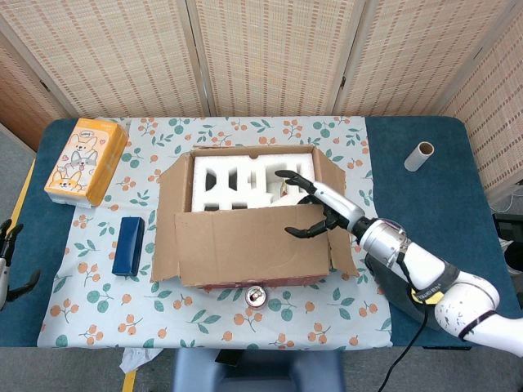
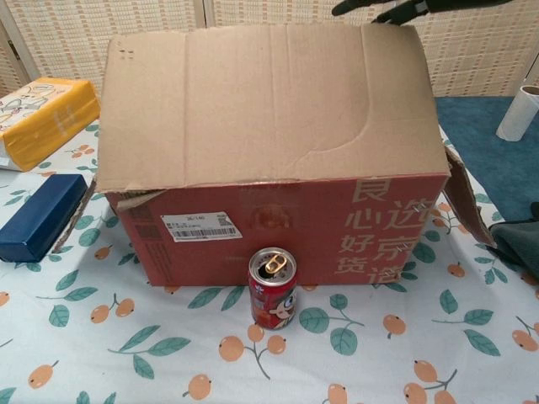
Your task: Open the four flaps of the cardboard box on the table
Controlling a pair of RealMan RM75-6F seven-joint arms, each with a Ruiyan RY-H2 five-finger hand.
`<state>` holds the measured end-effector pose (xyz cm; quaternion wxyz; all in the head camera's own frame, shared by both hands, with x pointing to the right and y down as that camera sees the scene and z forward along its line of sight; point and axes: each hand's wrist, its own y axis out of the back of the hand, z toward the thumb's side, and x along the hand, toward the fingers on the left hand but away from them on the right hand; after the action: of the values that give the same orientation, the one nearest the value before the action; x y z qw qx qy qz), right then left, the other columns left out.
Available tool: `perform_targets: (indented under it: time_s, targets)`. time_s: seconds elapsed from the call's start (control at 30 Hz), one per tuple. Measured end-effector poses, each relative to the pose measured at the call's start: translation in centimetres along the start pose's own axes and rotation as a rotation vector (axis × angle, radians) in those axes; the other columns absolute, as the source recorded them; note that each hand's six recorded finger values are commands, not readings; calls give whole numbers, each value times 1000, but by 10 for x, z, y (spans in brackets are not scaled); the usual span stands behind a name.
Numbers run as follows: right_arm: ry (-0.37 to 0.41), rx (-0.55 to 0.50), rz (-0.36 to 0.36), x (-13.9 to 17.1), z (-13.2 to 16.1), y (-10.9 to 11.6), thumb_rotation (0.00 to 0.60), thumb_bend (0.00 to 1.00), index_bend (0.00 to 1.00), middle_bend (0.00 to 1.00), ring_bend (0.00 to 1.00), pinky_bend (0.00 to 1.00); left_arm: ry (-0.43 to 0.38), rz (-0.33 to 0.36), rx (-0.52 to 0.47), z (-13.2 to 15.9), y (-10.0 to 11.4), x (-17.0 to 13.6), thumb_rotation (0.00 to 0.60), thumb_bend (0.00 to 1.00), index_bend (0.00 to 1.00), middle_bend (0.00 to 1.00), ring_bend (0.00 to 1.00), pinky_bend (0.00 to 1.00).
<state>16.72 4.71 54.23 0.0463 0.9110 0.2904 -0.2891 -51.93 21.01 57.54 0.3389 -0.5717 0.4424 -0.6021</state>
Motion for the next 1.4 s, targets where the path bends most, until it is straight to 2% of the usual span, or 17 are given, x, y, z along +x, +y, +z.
perform_targets:
  time_s: [0.27, 0.47, 0.7, 0.93, 1.03, 1.13, 1.27, 1.4]
  targets:
    - [94, 99, 24, 46, 38, -36, 600, 341, 0, 0, 35, 349, -45, 13, -9, 9, 4, -6, 600, 381, 0, 0, 0, 0]
    - [149, 180, 2, 83, 56, -57, 600, 341, 0, 0, 37, 350, -73, 21, -11, 16, 6, -12, 600, 381, 0, 0, 0, 0]
    - [158, 276, 13, 113, 37, -73, 600, 341, 0, 0, 34, 357, -98, 37, -7, 23, 8, -18, 600, 381, 0, 0, 0, 0]
    - [91, 234, 45, 153, 5, -99, 600, 341, 0, 0, 29, 357, -130, 42, 0, 32, 8, -25, 600, 381, 0, 0, 0, 0]
    - [85, 244, 16, 163, 1, -101, 600, 341, 0, 0, 9, 301, -144, 42, 4, 35, 8, -28, 600, 382, 0, 0, 0, 0]
    - [67, 305, -22, 169, -7, -96, 600, 341, 0, 0, 0, 217, -156, 37, 10, 38, 7, -30, 600, 380, 0, 0, 0, 0]
    - [35, 424, -103, 173, -27, -84, 600, 341, 0, 0, 0, 138, -163, 26, 21, 41, 4, -32, 600, 381, 0, 0, 0, 0]
    - [-21, 576, -223, 178, -60, -66, 600, 341, 0, 0, 0, 7, -167, 17, 35, 43, 2, -32, 600, 381, 0, 0, 0, 0]
